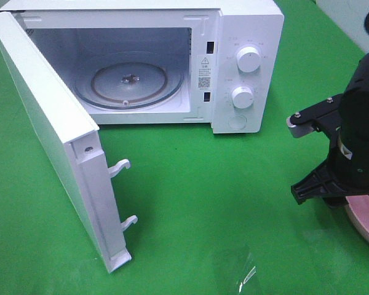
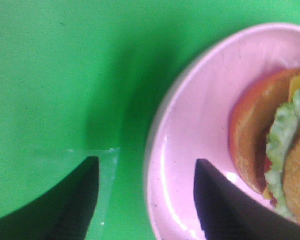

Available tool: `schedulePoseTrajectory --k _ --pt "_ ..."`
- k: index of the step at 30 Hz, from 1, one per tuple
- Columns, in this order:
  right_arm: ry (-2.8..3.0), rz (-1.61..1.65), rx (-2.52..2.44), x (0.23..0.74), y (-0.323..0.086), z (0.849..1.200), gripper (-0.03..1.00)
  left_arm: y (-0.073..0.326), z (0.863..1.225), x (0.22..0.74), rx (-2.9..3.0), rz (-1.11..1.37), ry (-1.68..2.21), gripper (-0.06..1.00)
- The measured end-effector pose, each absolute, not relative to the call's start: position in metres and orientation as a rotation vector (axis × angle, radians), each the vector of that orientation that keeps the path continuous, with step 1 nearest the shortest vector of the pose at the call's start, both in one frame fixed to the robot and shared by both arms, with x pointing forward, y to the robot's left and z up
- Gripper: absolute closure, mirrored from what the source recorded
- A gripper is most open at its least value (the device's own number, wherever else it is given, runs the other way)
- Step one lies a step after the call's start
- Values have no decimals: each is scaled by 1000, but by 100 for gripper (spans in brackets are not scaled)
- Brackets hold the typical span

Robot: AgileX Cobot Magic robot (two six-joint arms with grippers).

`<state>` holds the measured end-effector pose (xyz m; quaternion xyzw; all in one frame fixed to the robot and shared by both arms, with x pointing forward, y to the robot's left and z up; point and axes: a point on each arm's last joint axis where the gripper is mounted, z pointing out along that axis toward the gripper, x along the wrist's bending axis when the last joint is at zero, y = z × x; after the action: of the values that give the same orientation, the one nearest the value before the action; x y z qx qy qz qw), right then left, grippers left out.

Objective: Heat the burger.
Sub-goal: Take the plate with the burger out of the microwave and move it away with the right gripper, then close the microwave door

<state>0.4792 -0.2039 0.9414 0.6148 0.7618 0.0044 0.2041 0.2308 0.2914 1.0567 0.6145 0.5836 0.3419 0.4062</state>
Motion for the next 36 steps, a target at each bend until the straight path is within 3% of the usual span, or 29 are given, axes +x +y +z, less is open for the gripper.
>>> schedulePoseTrajectory --k 3,5,11,25,36 --pt "2158 76 1689 477 -202 950 37 291 1057 231 1550 862 1472 -4" --pt "2196 168 1662 472 -200 965 29 291 1057 231 1550 862 1472 -4" --pt "2247 321 1620 460 -199 990 20 291 1057 231 1550 862 1472 -4" --pt "2192 692 1558 413 -213 1058 20 291 1057 231 1550 862 1472 -4" --pt "2136 745 1555 367 -240 1087 20 291 1057 231 1550 862 1472 -4"
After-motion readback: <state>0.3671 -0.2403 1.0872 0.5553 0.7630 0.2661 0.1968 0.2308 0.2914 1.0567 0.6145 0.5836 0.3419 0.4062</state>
